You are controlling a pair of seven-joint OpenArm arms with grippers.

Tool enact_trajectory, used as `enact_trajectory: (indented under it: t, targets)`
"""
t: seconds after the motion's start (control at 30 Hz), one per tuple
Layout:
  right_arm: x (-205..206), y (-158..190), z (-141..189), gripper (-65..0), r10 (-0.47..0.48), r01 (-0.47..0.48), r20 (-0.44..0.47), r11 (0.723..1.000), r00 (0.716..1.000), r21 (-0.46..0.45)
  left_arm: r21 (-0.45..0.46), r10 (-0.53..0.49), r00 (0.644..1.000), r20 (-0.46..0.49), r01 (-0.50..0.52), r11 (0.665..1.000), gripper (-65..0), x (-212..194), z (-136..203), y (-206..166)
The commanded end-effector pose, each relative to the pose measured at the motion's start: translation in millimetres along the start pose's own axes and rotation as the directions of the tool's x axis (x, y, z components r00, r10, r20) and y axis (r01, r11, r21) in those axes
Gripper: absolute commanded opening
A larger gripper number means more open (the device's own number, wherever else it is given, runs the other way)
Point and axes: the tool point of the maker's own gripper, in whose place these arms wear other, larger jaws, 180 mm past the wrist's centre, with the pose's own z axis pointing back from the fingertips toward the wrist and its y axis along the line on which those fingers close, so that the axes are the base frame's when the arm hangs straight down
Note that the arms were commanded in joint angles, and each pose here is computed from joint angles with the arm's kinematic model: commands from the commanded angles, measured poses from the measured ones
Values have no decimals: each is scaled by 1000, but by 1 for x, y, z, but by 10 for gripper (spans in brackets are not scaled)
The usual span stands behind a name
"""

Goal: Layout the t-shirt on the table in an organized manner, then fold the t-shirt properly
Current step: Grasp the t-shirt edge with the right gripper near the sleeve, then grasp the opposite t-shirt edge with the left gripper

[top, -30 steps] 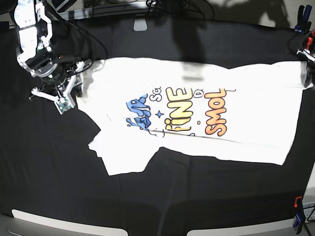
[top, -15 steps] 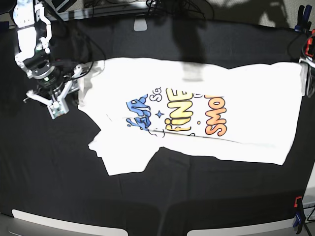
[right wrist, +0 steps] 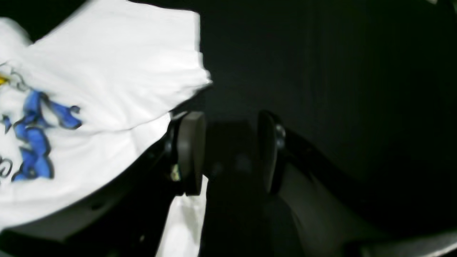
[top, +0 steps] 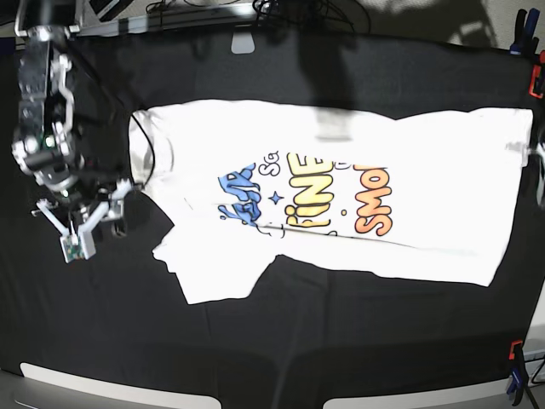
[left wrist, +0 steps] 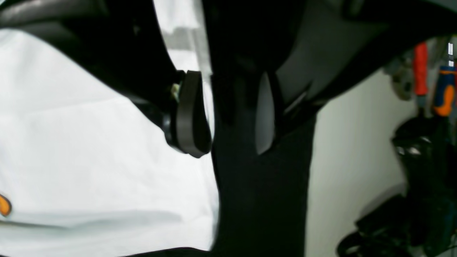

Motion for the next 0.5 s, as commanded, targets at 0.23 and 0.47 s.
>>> enact_trajectory:
  t: [0.23, 0.47]
  targets:
    - [43, -5, -61, -408, -175, 176, -18, 978, 984, 108, 51, 98, 978, 185, -109, 993, -433, 72, -34, 40]
    - [56, 16, -110, -408, -281, 300, -120, 934, 952, 191, -1, 226, 965, 135, -228, 974, -432, 76, -111, 39]
